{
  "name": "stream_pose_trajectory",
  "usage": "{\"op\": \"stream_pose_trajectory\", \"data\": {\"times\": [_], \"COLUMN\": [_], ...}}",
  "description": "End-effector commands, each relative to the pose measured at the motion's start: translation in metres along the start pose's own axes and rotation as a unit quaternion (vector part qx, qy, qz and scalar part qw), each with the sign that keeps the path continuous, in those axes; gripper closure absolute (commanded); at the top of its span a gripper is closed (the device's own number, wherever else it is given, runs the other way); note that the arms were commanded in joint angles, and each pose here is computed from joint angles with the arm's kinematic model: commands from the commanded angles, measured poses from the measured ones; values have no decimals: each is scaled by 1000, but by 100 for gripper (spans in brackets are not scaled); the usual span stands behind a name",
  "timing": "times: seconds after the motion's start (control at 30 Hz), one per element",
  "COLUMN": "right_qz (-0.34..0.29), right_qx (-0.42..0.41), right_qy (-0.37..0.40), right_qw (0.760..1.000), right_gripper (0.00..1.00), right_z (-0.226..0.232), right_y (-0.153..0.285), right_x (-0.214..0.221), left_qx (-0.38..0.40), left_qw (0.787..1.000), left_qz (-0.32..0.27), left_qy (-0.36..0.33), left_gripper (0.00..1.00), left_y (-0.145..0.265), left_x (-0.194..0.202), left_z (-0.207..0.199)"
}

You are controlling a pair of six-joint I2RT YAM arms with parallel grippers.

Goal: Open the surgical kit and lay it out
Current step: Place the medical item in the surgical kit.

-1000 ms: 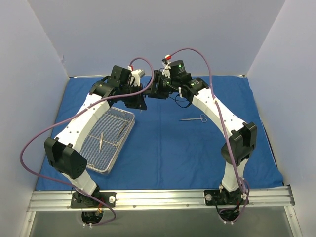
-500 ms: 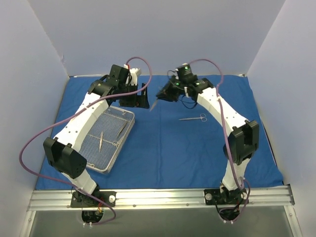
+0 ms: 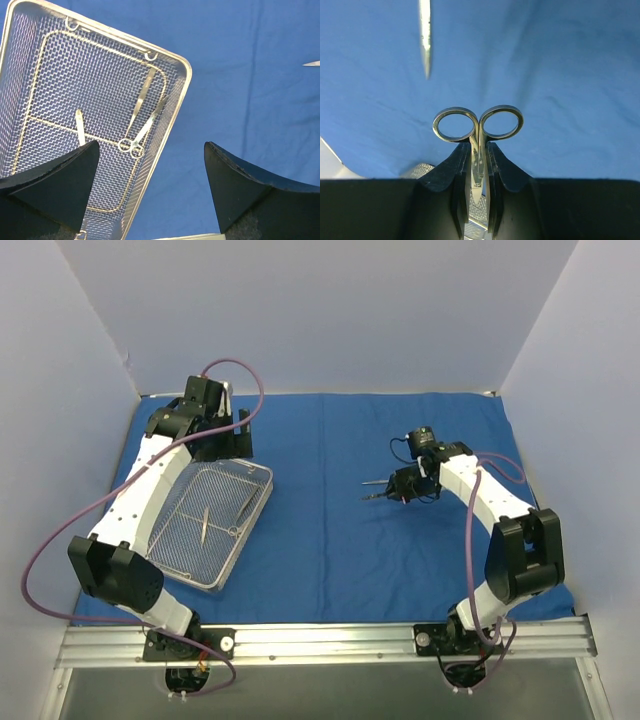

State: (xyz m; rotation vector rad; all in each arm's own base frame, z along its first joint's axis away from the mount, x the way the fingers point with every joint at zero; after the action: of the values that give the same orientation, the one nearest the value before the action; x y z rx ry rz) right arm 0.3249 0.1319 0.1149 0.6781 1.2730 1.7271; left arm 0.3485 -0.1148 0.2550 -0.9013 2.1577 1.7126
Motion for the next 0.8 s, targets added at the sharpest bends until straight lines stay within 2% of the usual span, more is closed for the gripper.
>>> {"op": "stream_pose_trajectory", "data": {"times": [0.0, 0.27, 0.77], "right_qz": [-25, -39, -44], "right_qx": [32, 68, 100], "right_qy": [-59, -53, -44], "right_qw": [997, 996, 993], "right_gripper": [100, 100, 100], "right_z": [-16, -20, -24], "right_y": [1, -27, -59], "right_x": [-10, -29, -49], "left_qx": [21, 53, 69], "left_qw": [1000, 999, 997], "left_qz": [-3, 9, 26], "left_qy": [6, -3, 3], "left_gripper": [6, 6, 6], "left_y": [9, 8, -3], "left_x": [-1, 3, 1], "left_z": [2, -6, -1]}}
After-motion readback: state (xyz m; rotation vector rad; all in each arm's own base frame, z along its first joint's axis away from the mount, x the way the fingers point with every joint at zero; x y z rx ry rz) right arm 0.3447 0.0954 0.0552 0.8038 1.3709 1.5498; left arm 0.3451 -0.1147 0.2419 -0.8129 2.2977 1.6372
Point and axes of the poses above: each gripper's point midway between its finger pads, its own y axis back along the fingers, its own z axis along the line the jaws close on, x = y × z, the point moved 2 cm from there along y, back along the fingers, and after that the axes turned 14 degrees about y, right-handed, at the moved point
